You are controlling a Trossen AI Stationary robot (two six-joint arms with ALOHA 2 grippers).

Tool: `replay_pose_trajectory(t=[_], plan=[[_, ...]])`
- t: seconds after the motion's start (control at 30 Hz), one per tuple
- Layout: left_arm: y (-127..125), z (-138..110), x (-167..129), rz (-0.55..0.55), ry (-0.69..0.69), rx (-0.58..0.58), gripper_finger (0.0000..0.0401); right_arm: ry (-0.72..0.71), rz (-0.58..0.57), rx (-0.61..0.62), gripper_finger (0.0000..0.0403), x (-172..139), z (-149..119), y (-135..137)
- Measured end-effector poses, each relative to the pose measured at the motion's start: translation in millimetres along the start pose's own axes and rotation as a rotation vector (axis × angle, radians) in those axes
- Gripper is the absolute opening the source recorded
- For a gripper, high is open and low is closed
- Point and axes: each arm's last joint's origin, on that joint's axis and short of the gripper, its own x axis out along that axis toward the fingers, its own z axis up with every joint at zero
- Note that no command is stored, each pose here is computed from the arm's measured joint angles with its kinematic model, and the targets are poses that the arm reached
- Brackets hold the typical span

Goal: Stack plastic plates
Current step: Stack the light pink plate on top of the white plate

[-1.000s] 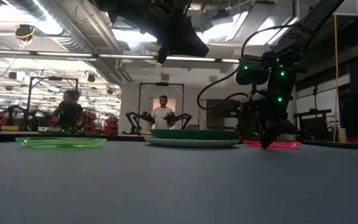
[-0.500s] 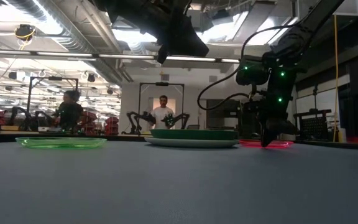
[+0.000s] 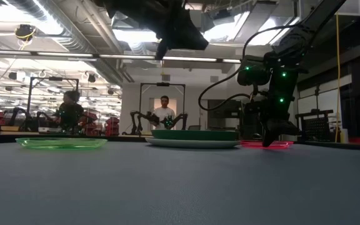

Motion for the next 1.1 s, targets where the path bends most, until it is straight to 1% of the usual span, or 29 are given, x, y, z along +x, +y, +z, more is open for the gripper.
replay_pose_trajectory(t=[0.17, 0.23, 0.3, 0.37, 0.43, 0.5, 0.57, 0.63, 0.7, 0.77, 0.83, 0.9, 1.1], plan=[[0, 3, -11, 0.002, 0.022, 0.002, 0.0046, 0.003, -0.003, -0.001, 0.0000, -2, -1, 0], [1, 1, -18, 0.013, 0.070, 0.006, 0.0046, 0.001, -0.005, 0.000, 0.0000, -3, -1, -1], [2, 2, -23, 0.019, 0.089, 0.008, 0.0046, -0.003, -0.007, 0.002, 0.0000, -5, -1, -1], [3, -2, -30, 0.035, 0.144, 0.014, 0.0046, 0.000, -0.006, 0.001, 0.0000, -7, -1, -2], [2, 1, -36, 0.034, 0.150, 0.017, 0.0046, 0.001, -0.006, 0.000, 0.0000, -9, 0, -3], [4, -4, -43, 0.052, 0.215, 0.025, 0.0046, 0.002, -0.006, 0.000, 0.0000, -12, 2, -5], [3, -3, -47, 0.051, 0.228, 0.050, 0.0046, -0.009, -0.010, 0.004, 0.0000, -16, 6, -8], [4, -11, -55, 0.071, 0.315, 0.089, 0.0046, -0.007, -0.011, 0.002, 0.0000, -19, 8, -10], [2, -9, -58, 0.063, 0.312, 0.112, 0.0046, -0.020, -0.017, 0.004, 0.0000, -24, 11, -13], [3, -17, -64, 0.077, 0.389, 0.126, 0.0046, -0.022, -0.037, -0.005, 0.0000, -29, 14, -17], [0, -17, -64, 0.072, 0.389, 0.133, 0.0046, -0.027, -0.043, -0.009, 0.0000, -35, 16, -20], [-2, -21, -66, 0.085, 0.420, 0.144, 0.0046, -0.023, -0.055, -0.010, 0.0000, -40, 19, -23], [-9, -23, -67, 0.107, 0.414, 0.172, 0.0046, -0.005, -0.089, -0.014, 0.0000, -58, 26, -34]])
